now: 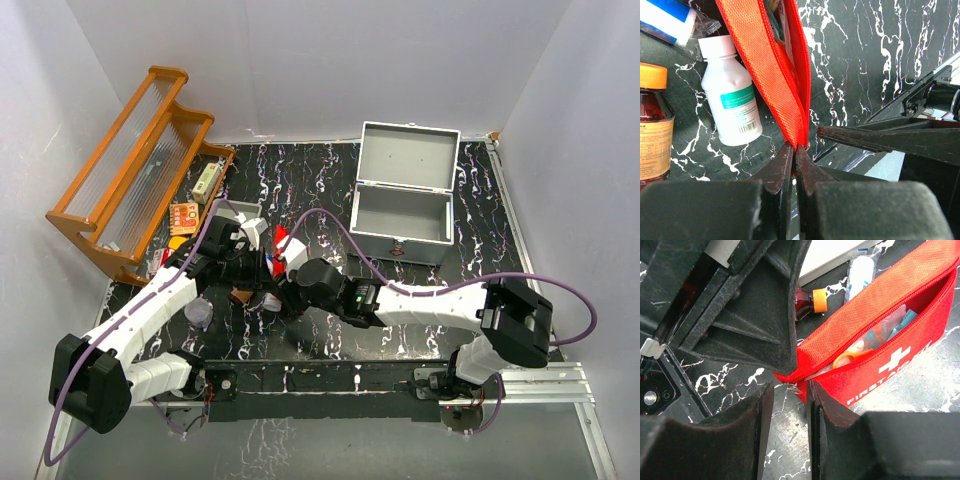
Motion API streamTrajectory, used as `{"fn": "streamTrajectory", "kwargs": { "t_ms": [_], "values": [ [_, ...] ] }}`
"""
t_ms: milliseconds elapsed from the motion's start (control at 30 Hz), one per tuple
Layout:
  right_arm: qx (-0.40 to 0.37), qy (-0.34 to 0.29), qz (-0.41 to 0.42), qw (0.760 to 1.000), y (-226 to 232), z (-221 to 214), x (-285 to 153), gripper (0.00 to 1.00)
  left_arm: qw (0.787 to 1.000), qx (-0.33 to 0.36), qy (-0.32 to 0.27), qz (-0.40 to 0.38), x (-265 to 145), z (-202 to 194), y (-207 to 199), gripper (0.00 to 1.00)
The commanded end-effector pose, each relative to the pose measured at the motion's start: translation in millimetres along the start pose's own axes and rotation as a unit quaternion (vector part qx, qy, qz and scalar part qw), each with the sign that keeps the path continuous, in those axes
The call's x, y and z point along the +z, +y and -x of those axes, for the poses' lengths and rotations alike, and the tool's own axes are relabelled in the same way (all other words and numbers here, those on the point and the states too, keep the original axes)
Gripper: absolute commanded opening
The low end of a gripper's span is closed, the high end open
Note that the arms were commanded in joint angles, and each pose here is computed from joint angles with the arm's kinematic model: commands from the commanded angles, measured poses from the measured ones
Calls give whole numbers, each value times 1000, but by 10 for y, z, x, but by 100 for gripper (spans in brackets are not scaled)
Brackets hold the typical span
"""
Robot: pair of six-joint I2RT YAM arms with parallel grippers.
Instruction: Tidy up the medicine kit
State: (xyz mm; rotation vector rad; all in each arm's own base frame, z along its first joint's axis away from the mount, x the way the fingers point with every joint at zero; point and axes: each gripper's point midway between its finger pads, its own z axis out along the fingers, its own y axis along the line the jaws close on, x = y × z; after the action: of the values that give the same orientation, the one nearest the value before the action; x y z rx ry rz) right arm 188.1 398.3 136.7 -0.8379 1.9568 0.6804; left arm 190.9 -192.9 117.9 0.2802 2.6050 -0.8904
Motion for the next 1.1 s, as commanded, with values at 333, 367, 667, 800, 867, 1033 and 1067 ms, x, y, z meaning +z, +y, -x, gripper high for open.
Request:
{"fn": "streamTrajectory", "kwargs": {
  "t_ms": [333, 367, 667, 800, 867, 1033, 1067],
  "values": [
    [10, -20, -4, 1000, 0, 78, 84, 34, 1000, 12, -9, -21, -47, 103, -136, 0],
    [11, -19, -4, 1000, -2, 73, 96, 34, 1000, 12, -9, -21, -48, 105, -137, 0],
    [35, 2, 5, 999, 9, -24, 182, 30, 1000, 14, -10, -20, -56, 98, -134, 0],
    [40, 2, 1, 999, -5, -19, 186, 15, 1000, 14, -10, -20, -55, 99, -134, 0],
    [41, 0, -4, 999, -26, -5, 177, 11, 1000, 15, -10, -19, -55, 97, -131, 0],
    [39, 14, -20, 999, -92, -71, 153, 6, 1000, 13, -9, -10, -51, 87, -93, 0],
    [40, 17, -22, 999, -99, -85, 146, 5, 1000, 14, -8, -9, -49, 84, -90, 0]
  ]
}}
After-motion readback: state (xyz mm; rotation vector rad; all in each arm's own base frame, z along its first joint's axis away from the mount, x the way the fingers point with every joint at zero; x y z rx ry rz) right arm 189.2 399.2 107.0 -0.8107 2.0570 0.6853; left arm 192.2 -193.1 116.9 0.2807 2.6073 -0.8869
